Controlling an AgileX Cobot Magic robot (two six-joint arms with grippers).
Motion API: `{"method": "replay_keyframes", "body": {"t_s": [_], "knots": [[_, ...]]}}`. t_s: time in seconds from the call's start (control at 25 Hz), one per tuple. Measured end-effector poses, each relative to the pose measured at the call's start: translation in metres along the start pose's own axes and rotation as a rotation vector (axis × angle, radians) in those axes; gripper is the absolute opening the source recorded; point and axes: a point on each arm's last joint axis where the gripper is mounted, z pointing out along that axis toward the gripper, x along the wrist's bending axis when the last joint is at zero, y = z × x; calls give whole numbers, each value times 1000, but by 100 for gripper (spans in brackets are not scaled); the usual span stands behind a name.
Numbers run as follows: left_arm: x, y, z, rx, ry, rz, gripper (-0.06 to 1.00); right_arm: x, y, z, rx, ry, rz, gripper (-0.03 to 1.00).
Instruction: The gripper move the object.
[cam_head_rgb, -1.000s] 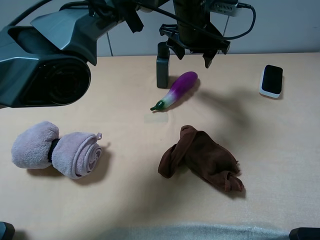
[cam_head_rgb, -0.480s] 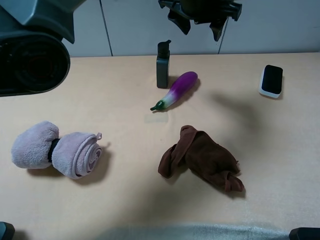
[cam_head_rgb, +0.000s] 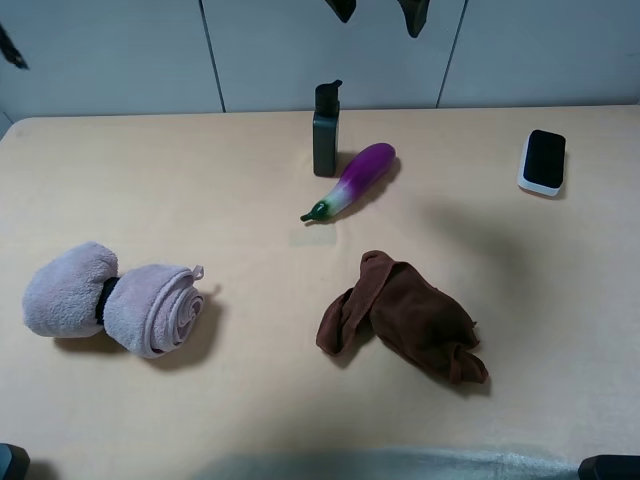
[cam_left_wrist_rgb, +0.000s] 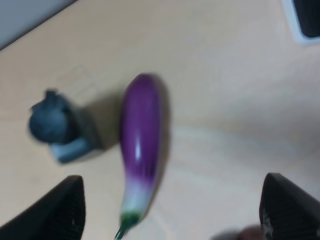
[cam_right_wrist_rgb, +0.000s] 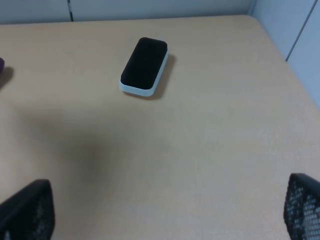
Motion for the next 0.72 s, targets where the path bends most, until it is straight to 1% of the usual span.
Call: {"method": "replay_keyframes", "body": {"t_s": [0.2, 0.52, 0.72], "knots": [[7, -19, -34, 21, 27, 11, 71, 0, 0, 0, 0, 0, 0, 69], [15, -55, -94, 14, 26, 28, 72, 0, 0, 0, 0, 0, 0, 69], [22, -85, -123, 20, 27, 51, 72, 0, 0, 0, 0, 0, 0, 69]]}}
